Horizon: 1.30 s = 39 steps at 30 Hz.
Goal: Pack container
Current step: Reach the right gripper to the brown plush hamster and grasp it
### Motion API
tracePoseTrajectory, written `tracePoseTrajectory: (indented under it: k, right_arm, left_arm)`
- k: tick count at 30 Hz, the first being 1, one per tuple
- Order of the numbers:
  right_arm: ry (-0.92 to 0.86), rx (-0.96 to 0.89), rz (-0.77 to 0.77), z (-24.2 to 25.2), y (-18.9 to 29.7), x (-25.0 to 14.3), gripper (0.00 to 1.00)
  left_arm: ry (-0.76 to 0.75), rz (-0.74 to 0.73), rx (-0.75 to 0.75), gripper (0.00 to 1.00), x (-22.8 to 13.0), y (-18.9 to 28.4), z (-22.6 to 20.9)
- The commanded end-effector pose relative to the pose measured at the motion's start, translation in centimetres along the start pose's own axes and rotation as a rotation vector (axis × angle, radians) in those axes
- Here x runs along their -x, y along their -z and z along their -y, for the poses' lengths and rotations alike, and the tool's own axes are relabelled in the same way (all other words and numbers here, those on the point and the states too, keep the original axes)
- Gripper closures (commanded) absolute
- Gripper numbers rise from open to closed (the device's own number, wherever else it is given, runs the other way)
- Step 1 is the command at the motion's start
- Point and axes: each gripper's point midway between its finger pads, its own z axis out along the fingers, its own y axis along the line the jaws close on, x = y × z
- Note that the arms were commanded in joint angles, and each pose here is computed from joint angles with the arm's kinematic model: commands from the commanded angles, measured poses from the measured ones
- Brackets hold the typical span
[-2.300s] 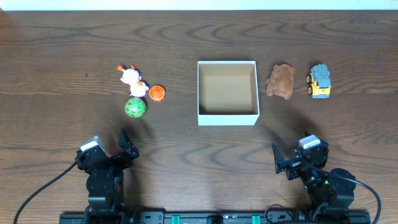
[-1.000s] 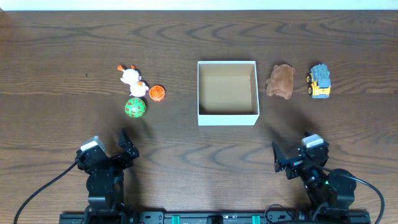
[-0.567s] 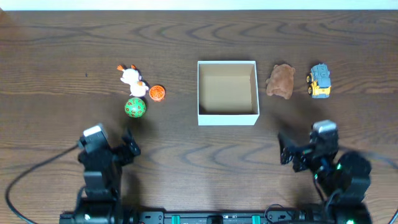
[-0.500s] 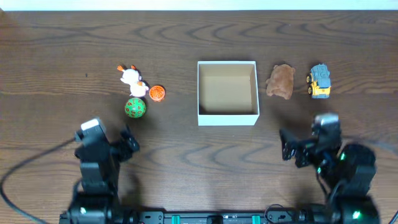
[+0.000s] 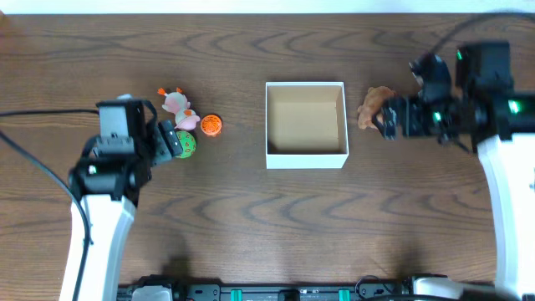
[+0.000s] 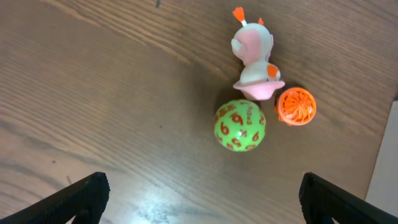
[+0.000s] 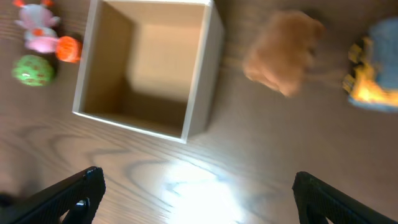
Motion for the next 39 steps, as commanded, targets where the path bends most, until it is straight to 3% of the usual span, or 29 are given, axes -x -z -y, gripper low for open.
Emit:
tracePoseTrajectory:
  k: [1,8,18,31,35,39]
  right_arm:
    - [0.029,0.108,0.001,-2.0,-1.6,2.4,0.01]
    - [0.019,-0.052,0.012,2.2,-6.0,5.0,0.01]
    - [-0.132,-0.383,-0.092,9.9,-11.5,4.2,0.01]
    - [-0.265,-0.327,-0.199,11.8,-20.9,2.2,0.08]
    - [-0.278,-0.333,-0.236,12.3,-22.6,1.2,0.26]
    - [-0.283,-0.342,-0.274,12.4,-22.7,0.3,0.7]
  left_arm:
    - [0.051,-0.04,-0.065,0.02,1.0,-0.5,0.3]
    - [0.155,-0.092,-0.027,0.02,1.0,-2.0,-2.9]
    - [0.171,-0.101,-0.014,0.02,0.9,-2.2,-3.6]
    - [0.171,-0.101,-0.014,0.02,0.9,-2.2,-3.6]
    - [0.172,-0.101,-0.014,0.02,0.9,-2.2,-3.5]
    - [0.171,-0.101,-0.014,0.02,0.9,-2.2,-3.6]
